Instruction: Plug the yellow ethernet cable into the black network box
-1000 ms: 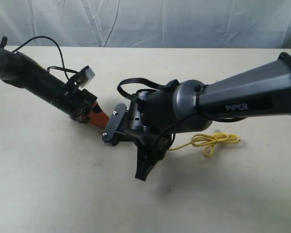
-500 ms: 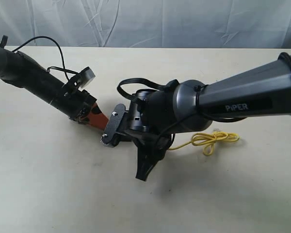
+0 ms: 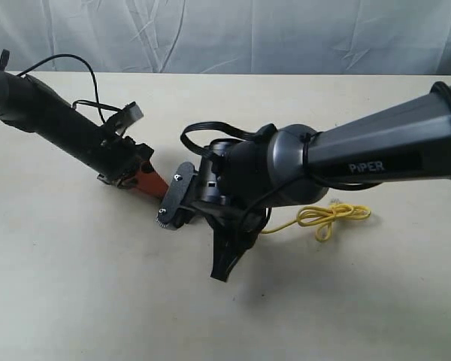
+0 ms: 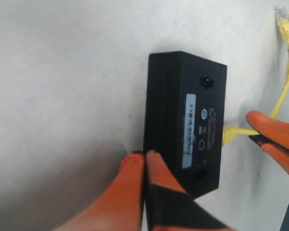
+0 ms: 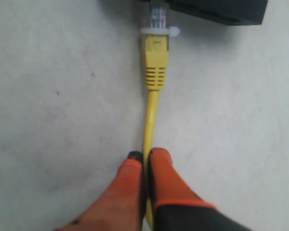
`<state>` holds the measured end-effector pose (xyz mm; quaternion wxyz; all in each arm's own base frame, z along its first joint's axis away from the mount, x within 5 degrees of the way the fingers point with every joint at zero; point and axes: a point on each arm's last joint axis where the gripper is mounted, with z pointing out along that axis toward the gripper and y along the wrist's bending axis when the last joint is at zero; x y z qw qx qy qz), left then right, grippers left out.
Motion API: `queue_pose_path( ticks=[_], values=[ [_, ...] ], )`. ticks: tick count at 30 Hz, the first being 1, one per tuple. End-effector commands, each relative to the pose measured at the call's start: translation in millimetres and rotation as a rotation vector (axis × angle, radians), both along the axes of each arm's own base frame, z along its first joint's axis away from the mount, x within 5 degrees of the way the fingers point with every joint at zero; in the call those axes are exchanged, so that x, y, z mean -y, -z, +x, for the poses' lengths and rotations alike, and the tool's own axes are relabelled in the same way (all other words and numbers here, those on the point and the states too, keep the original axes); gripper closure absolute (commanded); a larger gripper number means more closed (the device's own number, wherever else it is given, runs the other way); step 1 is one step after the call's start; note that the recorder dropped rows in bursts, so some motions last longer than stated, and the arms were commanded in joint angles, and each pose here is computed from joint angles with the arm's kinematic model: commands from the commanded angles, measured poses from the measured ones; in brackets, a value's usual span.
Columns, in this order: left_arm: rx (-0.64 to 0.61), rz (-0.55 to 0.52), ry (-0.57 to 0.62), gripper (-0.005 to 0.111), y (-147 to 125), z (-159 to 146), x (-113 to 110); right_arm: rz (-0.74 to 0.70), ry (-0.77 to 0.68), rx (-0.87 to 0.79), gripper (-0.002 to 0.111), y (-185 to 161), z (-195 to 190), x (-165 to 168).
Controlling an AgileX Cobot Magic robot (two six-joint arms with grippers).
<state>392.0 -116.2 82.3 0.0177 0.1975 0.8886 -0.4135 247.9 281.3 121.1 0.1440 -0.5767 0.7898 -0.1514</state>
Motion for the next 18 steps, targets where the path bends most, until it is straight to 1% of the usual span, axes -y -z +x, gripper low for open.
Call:
queue_pose_path(
  ticks=[1,5,9,13,18],
  values=[
    [0.006,0.070,-0.048,0.107,12.2,2.4,-4.1,0.002,-0.002,0.009,0.109,-4.5,0.9,0.0],
    [0.000,0.042,-0.066,0.107,10.3,3.2,-1.4,0.004,0.001,0.006,0.109,-4.4,0.7,-0.1],
    [-0.007,0.033,-0.055,0.107,9.7,2.1,-0.9,0.005,0.004,0.007,0.109,-4.4,0.7,-0.1],
    [-0.010,0.032,-0.048,0.107,9.6,1.4,-0.9,0.029,0.058,0.014,0.109,-4.5,0.9,0.0],
    [-0.010,0.023,-0.033,0.107,9.0,0.5,-0.5,0.049,0.051,0.017,0.109,-4.6,1.3,-1.9]
  ],
)
